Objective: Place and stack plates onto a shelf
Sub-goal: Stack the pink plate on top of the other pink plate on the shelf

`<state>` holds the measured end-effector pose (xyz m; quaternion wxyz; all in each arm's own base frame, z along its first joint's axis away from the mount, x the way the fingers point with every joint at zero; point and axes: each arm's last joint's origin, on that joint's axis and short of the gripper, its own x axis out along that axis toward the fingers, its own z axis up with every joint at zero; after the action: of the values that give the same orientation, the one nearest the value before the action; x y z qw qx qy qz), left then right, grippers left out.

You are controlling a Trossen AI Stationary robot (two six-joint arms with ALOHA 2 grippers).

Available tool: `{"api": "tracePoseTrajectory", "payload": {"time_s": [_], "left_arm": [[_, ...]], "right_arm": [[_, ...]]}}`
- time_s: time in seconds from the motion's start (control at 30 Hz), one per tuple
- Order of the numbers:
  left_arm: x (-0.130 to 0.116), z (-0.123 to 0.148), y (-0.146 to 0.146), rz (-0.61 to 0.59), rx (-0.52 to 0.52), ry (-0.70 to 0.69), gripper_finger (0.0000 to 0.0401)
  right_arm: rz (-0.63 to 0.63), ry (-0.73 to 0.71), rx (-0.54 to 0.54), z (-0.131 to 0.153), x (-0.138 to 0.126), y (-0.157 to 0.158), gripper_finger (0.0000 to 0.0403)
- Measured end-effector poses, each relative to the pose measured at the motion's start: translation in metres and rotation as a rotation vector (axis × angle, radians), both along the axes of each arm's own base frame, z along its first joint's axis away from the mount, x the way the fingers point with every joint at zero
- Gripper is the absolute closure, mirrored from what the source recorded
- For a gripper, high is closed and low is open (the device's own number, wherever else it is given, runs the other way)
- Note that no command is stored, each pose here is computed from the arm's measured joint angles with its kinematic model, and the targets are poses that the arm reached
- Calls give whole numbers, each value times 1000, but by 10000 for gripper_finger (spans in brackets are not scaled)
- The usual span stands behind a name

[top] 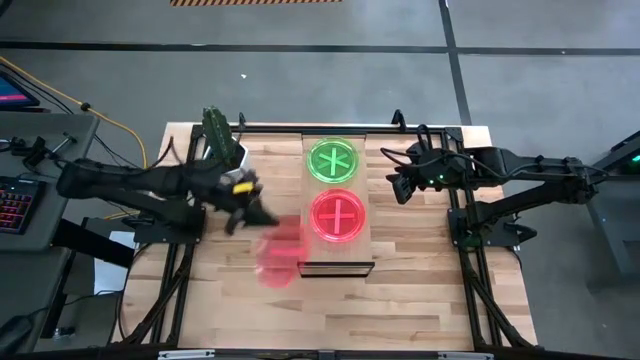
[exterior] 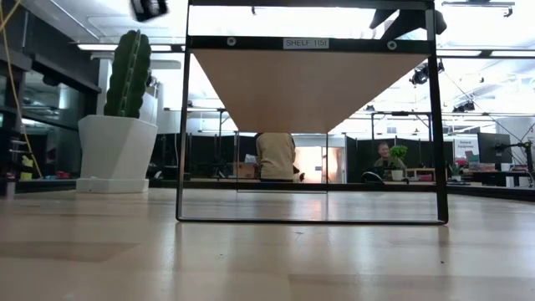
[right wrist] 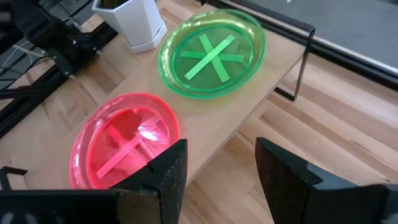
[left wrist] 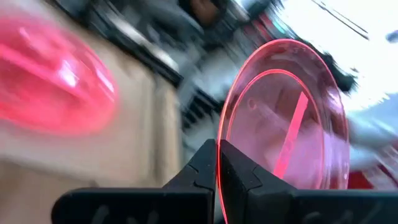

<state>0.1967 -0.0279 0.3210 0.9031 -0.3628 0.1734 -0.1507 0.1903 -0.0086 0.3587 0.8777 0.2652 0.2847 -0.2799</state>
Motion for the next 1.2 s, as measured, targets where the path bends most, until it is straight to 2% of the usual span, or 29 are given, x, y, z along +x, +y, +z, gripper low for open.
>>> {"api": "tracePoseTrajectory", "payload": {"time_s": [0.1, 0.23, 0.37, 0.5, 0.8, 1.07, 1.2], "left_arm": [[23, 10, 20, 164, 57, 9, 401], [61, 5, 42, 324, 108, 83, 401], [91, -14, 55, 398, 131, 188, 401], [109, -32, 58, 485, 158, 252, 401], [118, -44, 53, 591, 208, 285, 401], [117, -47, 41, 546, 269, 307, 401], [116, -49, 36, 578, 306, 326, 401]], "right_arm": [[-12, 0, -11, 0, 0, 0, 233], [-17, 0, -15, 0, 0, -1, 233], [-17, 3, -15, 0, 0, -1, 233], [-9, 7, -23, 0, 0, -1, 233], [-8, 16, -50, 0, -1, -1, 233], [-16, 17, -58, 0, -1, -2, 233], [-16, 17, -58, 0, -1, -2, 233]]}}
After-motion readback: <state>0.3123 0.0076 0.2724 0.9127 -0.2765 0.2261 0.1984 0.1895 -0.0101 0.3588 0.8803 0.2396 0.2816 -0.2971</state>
